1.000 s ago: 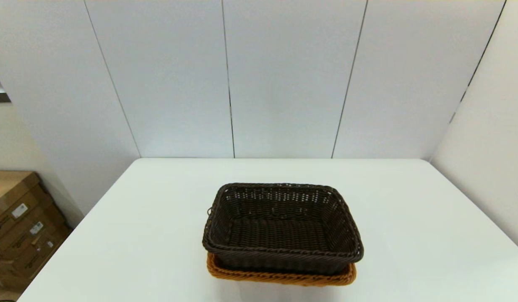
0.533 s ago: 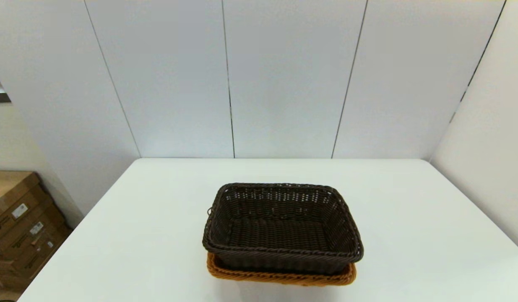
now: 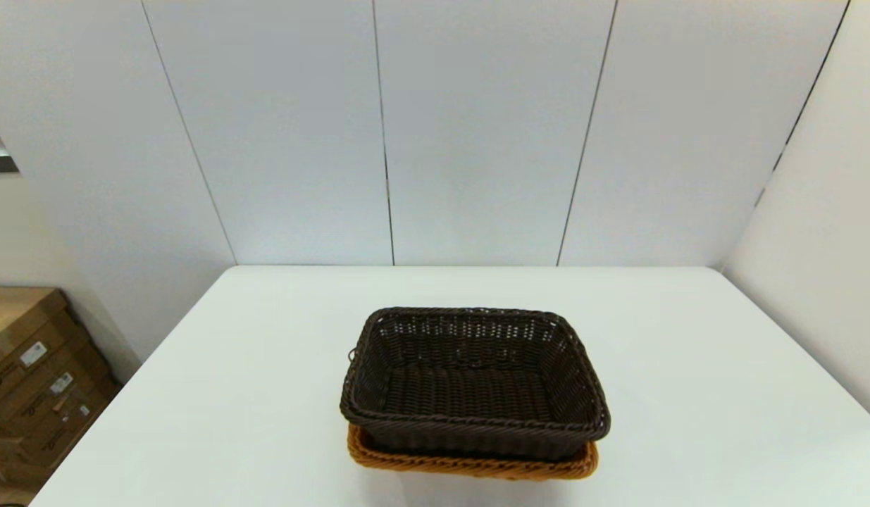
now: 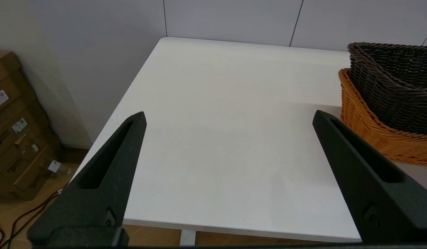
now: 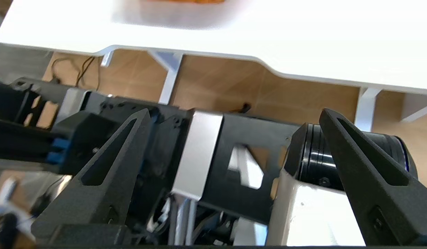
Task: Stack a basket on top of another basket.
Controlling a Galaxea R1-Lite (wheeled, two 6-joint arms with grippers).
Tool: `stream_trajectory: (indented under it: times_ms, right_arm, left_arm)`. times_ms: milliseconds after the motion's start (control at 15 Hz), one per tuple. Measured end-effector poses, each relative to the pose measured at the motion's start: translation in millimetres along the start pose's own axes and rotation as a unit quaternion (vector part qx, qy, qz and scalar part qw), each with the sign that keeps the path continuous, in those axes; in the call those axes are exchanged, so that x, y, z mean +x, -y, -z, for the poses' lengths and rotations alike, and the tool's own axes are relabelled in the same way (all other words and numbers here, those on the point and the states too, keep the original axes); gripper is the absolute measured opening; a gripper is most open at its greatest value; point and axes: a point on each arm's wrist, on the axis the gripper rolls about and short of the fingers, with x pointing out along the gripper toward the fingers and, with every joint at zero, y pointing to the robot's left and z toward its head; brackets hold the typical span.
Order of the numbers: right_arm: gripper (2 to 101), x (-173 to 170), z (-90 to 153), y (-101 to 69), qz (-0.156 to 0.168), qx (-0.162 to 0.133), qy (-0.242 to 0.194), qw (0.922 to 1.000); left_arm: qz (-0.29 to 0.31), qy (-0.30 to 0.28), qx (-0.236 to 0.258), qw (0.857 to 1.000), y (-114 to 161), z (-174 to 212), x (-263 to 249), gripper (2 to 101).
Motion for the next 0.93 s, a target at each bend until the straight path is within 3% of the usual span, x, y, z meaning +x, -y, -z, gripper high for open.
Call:
stream_trajectory:
  times_ms: [333,600,733,933]
  right_arm:
    - [97.1,13,27,7.1,0.011,-0.048,0.060,0.9970]
    - [97.1,45,29,22.6,0.065,-0.071,0.124,0.9877]
    - [97.1,69,27,33.9,0.103,-0.081,0.167,0.9773]
    - [97.3,89,21,44.0,0.148,-0.112,0.238,0.9533]
  left_arm:
    - [0.000,0.000,0.000,1.000,0,0,0,97.8]
    - [0.000,0.000,0.000,1.000,0,0,0,97.8]
    - [0.000,0.000,0.000,1.000,0,0,0,97.8]
    - [0.000,0.000,0.000,1.000,0,0,0,97.8]
